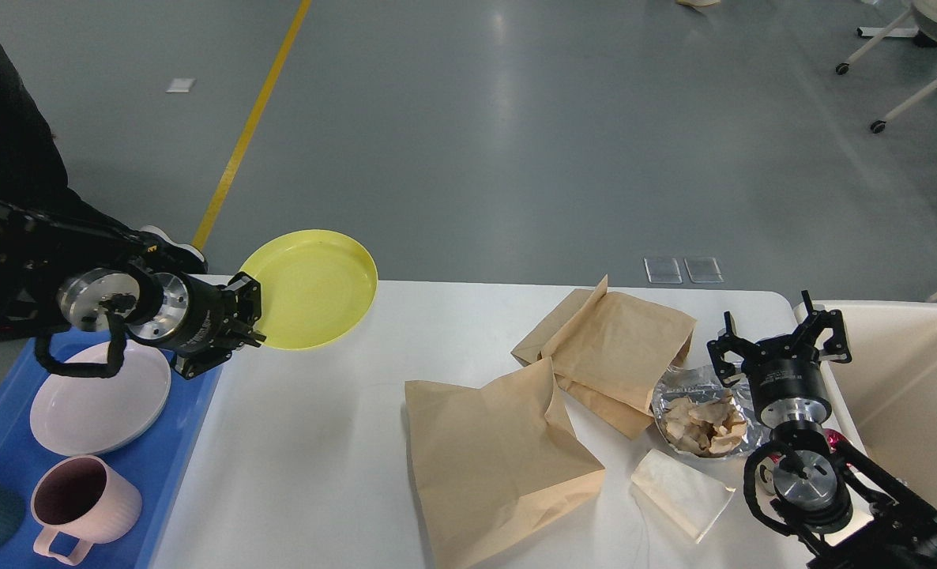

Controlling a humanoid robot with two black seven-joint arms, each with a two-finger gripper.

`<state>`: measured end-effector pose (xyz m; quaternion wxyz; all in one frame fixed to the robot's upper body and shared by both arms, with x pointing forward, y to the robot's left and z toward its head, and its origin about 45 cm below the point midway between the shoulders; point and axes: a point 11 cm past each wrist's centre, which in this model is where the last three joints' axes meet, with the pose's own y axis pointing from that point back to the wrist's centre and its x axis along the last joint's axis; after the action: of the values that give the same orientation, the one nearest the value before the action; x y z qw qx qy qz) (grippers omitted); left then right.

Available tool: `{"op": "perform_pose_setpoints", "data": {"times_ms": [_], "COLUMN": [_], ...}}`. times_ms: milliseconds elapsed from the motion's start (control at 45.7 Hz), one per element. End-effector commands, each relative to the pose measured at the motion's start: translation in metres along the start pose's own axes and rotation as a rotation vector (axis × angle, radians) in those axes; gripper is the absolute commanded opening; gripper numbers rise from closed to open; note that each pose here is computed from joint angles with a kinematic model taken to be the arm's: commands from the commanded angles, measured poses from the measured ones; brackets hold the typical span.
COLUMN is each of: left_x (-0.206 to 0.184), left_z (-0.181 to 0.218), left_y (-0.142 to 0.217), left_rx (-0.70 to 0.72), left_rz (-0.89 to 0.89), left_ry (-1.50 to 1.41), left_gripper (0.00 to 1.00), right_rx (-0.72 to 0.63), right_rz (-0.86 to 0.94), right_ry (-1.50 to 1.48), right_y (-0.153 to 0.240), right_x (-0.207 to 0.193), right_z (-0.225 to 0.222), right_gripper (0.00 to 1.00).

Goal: Tidy desktop
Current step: 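Lift the yellow plate and carry it onto the blue tray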

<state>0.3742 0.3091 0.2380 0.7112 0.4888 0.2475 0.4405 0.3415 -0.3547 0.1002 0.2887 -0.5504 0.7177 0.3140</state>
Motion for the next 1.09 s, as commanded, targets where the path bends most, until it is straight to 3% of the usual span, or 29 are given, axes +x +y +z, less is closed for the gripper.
{"op": "perform_pose_setpoints", "data": {"times_ms": [0,109,263,525,875,1072], "left_x": [-0.013,-0.037,-0.041,0.001,0.116,0.159], "left_z": [0.007,0.025,0.043,0.025,-0.114,-0.175], "left_y": [0.046,0.078,0.117,0.134,0.104,0.091], "left_rx": [0.016,0.009,-0.005,0.047,0.145,0.186], "left_rz": [-0.013,-0.056,-0.074,0.009,0.112,0.184], "left_ry": [-0.058,-0.127,-0.205,-0.153,0.211,0.223], "left_gripper": [0.0,0.0,0.0,0.0,0.0,0.0], "right_rx": [-0.001,-0.001,-0.001,-0.001,-0.001,-0.001], "right_rz": [0.002,0.002,0.002,-0.001,-0.001,0.001], "right_ry": [0.0,0.0,0.0,-0.001,-0.001,0.0], "right_y": [0.001,0.001,0.001,0.0,0.0,0.0], "right_x": [0.001,0.001,0.001,0.0,0.0,0.0], "right_z": [0.0,0.0,0.0,0.0,0.0,0.0], "right_gripper": [1.0,1.0,1.0,1.0,1.0,1.0]}}
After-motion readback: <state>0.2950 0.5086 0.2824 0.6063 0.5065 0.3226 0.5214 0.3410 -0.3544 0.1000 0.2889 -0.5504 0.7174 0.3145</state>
